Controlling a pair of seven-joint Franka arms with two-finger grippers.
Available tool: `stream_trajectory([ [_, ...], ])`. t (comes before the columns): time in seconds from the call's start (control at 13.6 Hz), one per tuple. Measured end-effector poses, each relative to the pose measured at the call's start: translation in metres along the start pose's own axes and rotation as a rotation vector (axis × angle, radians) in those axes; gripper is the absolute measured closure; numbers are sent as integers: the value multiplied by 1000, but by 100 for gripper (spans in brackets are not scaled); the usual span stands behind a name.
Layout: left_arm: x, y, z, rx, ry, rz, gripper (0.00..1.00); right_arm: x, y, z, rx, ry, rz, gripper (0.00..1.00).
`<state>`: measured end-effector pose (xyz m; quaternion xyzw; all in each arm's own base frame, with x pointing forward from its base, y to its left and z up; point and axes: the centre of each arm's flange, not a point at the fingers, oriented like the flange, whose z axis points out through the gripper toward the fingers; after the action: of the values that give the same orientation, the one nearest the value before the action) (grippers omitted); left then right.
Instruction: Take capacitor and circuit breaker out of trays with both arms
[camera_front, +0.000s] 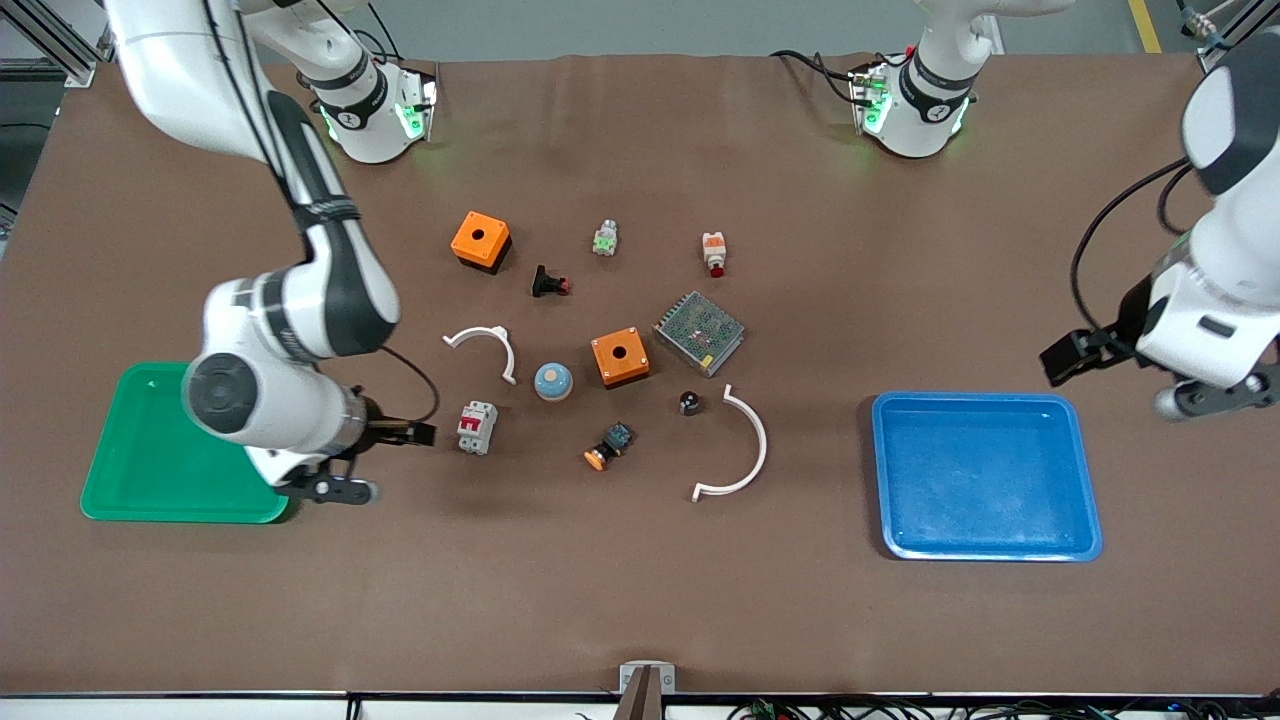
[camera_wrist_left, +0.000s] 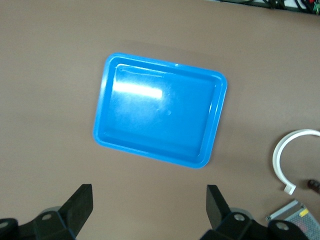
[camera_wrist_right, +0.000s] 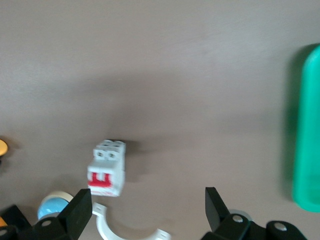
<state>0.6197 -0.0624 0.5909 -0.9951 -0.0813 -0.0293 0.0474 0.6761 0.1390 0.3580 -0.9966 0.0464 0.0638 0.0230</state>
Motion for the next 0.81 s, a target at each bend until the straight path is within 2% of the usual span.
stream_trajectory([
  [0.15,-14,-24,-20,5,-30,17,0,-5,43,-41,-24,-10,-39,0],
  [0.51,-50,-88,-52,-56,-53,14,0,-37,134,-139,-53,-8,-74,0],
  [0.81,-76,-83,-57,-49,-67,30,0,-51,183,-195,-46,-7,-78,0],
])
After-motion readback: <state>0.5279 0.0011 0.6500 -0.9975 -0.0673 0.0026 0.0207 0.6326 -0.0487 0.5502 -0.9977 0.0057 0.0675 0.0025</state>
